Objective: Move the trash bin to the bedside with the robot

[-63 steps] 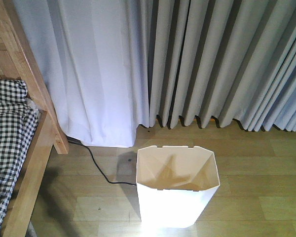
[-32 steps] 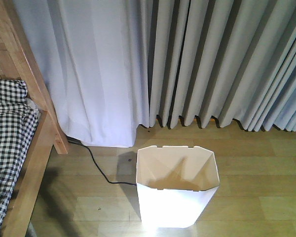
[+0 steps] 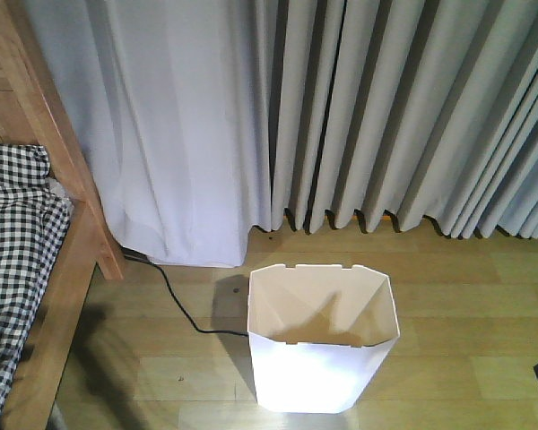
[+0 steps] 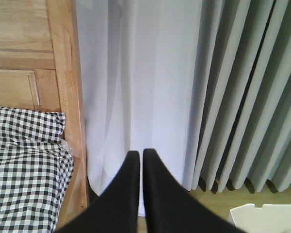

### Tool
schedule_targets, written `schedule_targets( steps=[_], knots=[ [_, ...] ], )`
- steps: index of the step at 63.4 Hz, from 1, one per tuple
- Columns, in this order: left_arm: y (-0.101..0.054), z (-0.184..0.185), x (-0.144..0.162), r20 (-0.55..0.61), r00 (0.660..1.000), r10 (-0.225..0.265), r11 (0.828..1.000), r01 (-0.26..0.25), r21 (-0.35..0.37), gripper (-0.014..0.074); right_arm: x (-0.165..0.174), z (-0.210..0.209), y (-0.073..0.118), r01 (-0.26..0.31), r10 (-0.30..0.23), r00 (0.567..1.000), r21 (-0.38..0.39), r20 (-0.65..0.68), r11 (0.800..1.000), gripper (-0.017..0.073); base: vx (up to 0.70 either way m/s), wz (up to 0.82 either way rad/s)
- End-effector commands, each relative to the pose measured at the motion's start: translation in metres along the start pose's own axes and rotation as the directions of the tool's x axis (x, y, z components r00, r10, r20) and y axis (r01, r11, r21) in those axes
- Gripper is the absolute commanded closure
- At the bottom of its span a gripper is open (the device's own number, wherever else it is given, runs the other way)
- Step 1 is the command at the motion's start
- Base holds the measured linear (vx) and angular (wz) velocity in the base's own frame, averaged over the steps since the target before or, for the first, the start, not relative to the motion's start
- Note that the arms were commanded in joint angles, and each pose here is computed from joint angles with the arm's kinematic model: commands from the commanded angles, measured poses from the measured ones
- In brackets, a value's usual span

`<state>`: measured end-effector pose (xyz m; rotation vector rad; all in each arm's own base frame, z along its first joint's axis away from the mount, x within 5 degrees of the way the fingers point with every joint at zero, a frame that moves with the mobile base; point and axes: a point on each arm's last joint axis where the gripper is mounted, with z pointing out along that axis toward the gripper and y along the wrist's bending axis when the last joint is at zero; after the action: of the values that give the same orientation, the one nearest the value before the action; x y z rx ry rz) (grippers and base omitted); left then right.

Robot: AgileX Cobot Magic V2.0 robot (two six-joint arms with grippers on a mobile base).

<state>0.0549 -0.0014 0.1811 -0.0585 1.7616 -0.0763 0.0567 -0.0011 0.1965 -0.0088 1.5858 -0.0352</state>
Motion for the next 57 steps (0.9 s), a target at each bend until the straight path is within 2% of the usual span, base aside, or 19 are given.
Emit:
schedule_targets(
  steps=[1,10,57],
  knots=[
    [-0.0002,0.0005,-0.0008,0.064,0.998,-0.009,1.000,0.009,0.010,0.0599,-0.0049,-0.0009,-0.0002,0.018,-0.018,0.997,0.007,0.077,1.000,0.0568,0.00,0.00],
    [-0.0002,0.0005,-0.0008,0.064,0.998,-0.009,1.000,0.009,0.010,0.0599,-0.0047,-0.0009,-0.0002,-0.012,0.012,0.997,0.004,0.075,1.000,0.0568,0.00,0.00],
    [-0.0002,0.0005,-0.0008,0.064,0.998,-0.009,1.000,0.009,0.010,0.0599,-0.0041,-0.0008,-0.0003,-0.012,0.011,0.998,0.005,0.068,1.000,0.0568,0.00,0.00]
  ],
)
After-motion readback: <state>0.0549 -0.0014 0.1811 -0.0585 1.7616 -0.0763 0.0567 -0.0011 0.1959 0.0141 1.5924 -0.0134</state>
